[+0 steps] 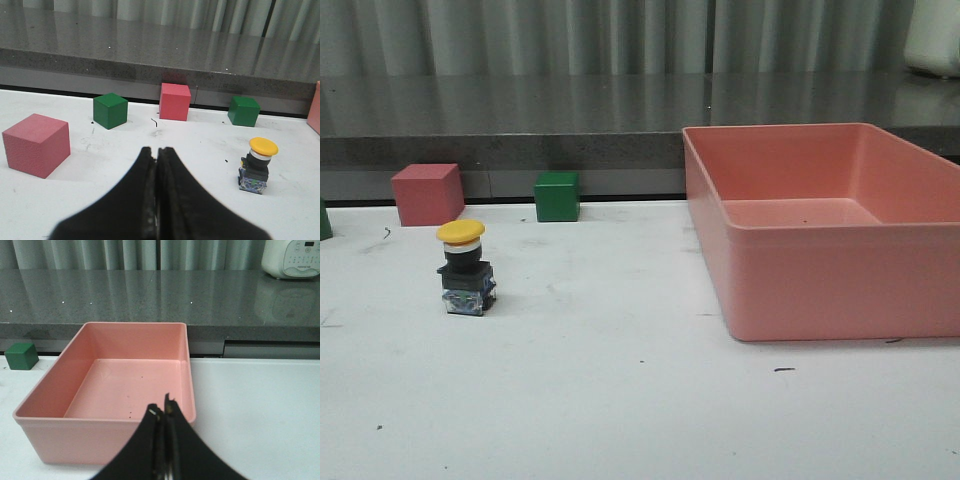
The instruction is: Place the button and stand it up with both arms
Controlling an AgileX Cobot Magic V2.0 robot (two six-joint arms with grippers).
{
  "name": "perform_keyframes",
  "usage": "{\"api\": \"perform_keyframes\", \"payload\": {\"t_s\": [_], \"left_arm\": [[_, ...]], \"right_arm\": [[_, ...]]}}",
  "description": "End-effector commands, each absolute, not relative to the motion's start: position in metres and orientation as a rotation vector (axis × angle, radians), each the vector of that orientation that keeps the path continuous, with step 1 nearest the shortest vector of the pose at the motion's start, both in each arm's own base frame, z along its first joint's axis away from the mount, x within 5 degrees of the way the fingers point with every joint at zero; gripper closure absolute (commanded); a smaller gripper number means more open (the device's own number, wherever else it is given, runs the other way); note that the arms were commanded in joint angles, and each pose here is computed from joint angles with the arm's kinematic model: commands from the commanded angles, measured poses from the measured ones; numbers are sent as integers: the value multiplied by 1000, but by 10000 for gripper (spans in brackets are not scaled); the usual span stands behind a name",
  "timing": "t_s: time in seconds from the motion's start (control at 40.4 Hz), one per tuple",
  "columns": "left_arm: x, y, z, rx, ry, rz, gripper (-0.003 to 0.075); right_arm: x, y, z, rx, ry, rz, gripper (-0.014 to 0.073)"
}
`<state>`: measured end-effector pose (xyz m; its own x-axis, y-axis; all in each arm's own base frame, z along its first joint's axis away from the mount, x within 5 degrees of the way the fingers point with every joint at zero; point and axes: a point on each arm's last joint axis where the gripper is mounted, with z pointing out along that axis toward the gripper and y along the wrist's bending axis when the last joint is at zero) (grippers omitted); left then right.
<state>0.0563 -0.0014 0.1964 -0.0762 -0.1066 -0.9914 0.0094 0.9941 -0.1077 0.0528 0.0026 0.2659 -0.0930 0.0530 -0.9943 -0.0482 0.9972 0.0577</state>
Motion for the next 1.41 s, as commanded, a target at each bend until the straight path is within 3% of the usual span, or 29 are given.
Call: {"api": "perform_keyframes", "payload": {"t_s": [0.0, 0.272, 0.371, 1.386], "left_arm": [[55, -1, 200, -87, 1548, -105, 740], [55, -1, 200, -87, 1548, -105, 740], [55, -1, 200, -87, 1548, -105, 740], [56, -1, 200, -87, 1550, -105, 740]], "right_arm": [[58, 3, 265, -1, 1562, 78, 656], [62, 3, 199, 14, 1677, 93, 656], [59, 3, 189, 14, 1699, 92, 656], [55, 3, 189, 14, 1678, 93, 656]]}}
